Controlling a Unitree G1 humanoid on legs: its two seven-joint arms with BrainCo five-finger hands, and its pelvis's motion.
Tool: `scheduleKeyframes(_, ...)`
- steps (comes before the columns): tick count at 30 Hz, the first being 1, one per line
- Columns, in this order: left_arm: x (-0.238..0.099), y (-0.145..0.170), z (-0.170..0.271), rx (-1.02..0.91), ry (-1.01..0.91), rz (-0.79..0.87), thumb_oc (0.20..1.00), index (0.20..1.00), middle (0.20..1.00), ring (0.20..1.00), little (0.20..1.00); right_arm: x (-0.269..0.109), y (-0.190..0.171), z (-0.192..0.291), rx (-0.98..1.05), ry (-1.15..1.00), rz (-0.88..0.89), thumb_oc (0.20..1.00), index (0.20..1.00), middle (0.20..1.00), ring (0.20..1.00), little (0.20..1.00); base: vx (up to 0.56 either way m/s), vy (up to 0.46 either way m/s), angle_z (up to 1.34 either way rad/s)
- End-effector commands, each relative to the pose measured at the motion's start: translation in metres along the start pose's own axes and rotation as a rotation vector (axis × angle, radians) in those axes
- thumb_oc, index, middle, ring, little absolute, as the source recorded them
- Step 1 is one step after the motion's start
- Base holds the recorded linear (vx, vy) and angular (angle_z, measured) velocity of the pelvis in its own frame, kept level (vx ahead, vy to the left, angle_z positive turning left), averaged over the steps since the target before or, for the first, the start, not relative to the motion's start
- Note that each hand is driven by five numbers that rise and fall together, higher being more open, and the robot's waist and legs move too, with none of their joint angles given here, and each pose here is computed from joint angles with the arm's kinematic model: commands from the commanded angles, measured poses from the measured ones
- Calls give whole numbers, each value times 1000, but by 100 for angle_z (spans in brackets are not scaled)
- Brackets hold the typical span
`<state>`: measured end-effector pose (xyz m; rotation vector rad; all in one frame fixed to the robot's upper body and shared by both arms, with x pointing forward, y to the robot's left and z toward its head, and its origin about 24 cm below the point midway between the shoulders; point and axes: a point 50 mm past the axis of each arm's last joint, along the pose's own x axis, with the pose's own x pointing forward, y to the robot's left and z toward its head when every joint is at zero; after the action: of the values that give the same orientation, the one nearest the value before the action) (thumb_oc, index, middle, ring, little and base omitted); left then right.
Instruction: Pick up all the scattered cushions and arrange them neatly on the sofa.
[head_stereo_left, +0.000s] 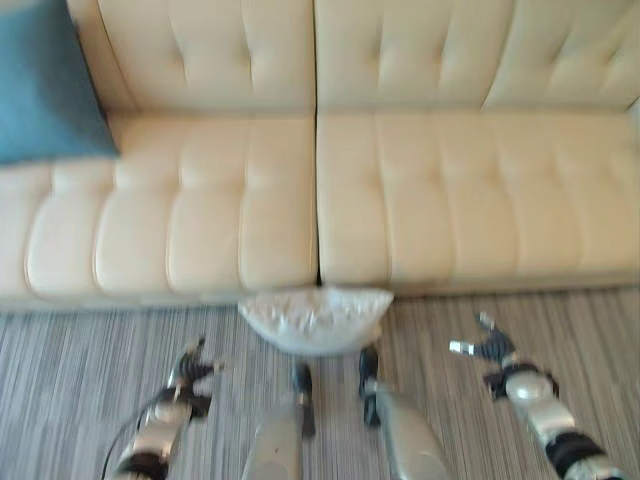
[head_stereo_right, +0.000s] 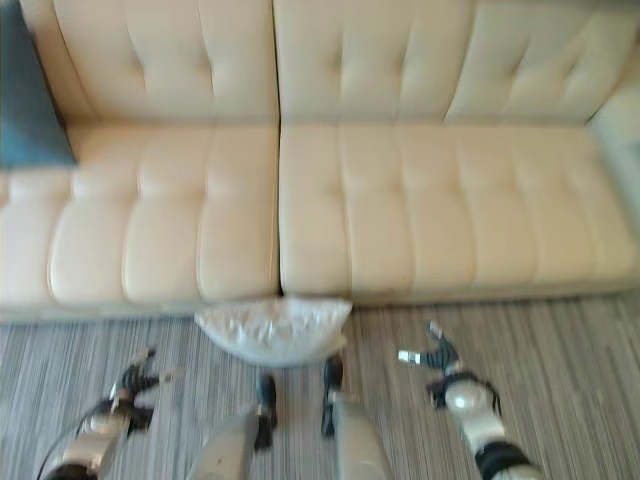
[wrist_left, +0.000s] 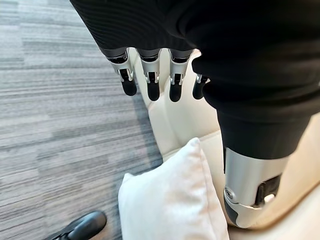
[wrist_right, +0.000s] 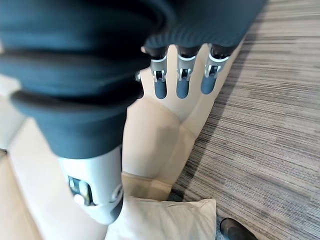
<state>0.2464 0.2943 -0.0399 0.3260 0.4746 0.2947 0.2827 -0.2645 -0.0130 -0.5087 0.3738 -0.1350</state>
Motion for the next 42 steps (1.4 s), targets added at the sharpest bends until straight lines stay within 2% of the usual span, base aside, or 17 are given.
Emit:
scheduleKeyframes(1, 4, 23, 13, -81, -62, 110, 1000, 1000, 1000, 1000, 1000, 5, -22, 7, 37, -26, -102, 1000, 1000, 1000, 1000, 1000, -206, -25, 5)
scheduleKeyframes(5, 18, 35, 68, -139, -222, 153, 1000, 1000, 1000, 1000, 1000, 22, -55, 48, 139, -111, -239, 1000, 1000, 1000, 1000, 1000, -196, -25, 7)
scheduleKeyframes(11, 26, 54, 122, -162, -355, 233, 1000, 1000, 1000, 1000, 1000, 37, -61, 115, 200, -270, -275, 1000, 1000, 1000, 1000, 1000, -61, -2, 0)
scheduleKeyframes(14, 31, 53, 145, -96, -390, 242, 1000, 1000, 1000, 1000, 1000, 40, -50, 163, 194, -394, -237, 1000, 1000, 1000, 1000, 1000, 5, 5, -4)
scheduleKeyframes(17, 32, 46, 187, -20, -486, 233, 1000, 1000, 1000, 1000, 1000, 35, -30, 217, 184, -541, -184, 1000, 1000, 1000, 1000, 1000, 0, 0, 0)
scheduleKeyframes(18, 32, 46, 188, -20, -488, 234, 1000, 1000, 1000, 1000, 1000, 35, -30, 218, 185, -542, -185, 1000, 1000, 1000, 1000, 1000, 0, 0, 0)
scheduleKeyframes(19, 29, 31, 218, 11, -568, 198, 1000, 1000, 1000, 1000, 1000, 27, -12, 252, 189, -637, -138, 1000, 1000, 1000, 1000, 1000, 0, 0, 0)
scheduleKeyframes(20, 29, 31, 219, 11, -569, 198, 1000, 1000, 1000, 1000, 1000, 27, -12, 253, 189, -638, -140, 1000, 1000, 1000, 1000, 1000, 0, 0, 0)
scheduleKeyframes(21, 25, 10, 249, 18, -644, 152, 1000, 1000, 1000, 1000, 1000, 17, 11, 282, 230, -715, -74, 1000, 1000, 1000, 1000, 1000, 27, -13, 4)
scheduleKeyframes(24, 15, -19, 277, -35, -723, 95, 1000, 1000, 1000, 1000, 1000, -2, 42, 313, 320, -804, 18, 1000, 1000, 1000, 1000, 1000, 9, -28, 15)
scheduleKeyframes(25, 12, -27, 285, -41, -749, 80, 1000, 1000, 1000, 1000, 1000, -7, 48, 319, 327, -825, 34, 514, 514, 514, 514, 514, -1, -44, 12)
scheduleKeyframes(26, 7, -33, 291, -50, -781, 69, 1000, 1000, 1000, 1000, 1000, -13, 55, 324, 346, -848, 57, 354, 354, 354, 354, 354, -1, -47, 10)
scheduleKeyframes(27, 0, -39, 298, -74, -826, 50, 410, 410, 410, 410, 410, -18, 59, 328, 366, -876, 81, 200, 200, 200, 200, 200, -1, -33, 9)
scheduleKeyframes(28, 0, -39, 298, -74, -825, 50, 200, 200, 200, 200, 200, -18, 59, 328, 365, -876, 81, 200, 200, 200, 200, 200, -3, -16, 12)
scheduleKeyframes(31, -18, -42, 308, -200, -938, -7, 200, 200, 200, 200, 200, -27, 57, 330, 406, -933, 99, 200, 200, 200, 200, 200, -5, -14, 18)
scheduleKeyframes(34, -24, -44, 307, -226, -966, -20, 200, 200, 200, 200, 200, -26, 54, 323, 397, -935, 100, 200, 200, 200, 200, 200, -19, 7, 7)
scheduleKeyframes(42, -40, -75, 266, -286, -952, -160, 200, 200, 200, 200, 200, -24, 54, 260, 428, -866, 128, 200, 200, 200, 200, 200, -1, 1, -1)
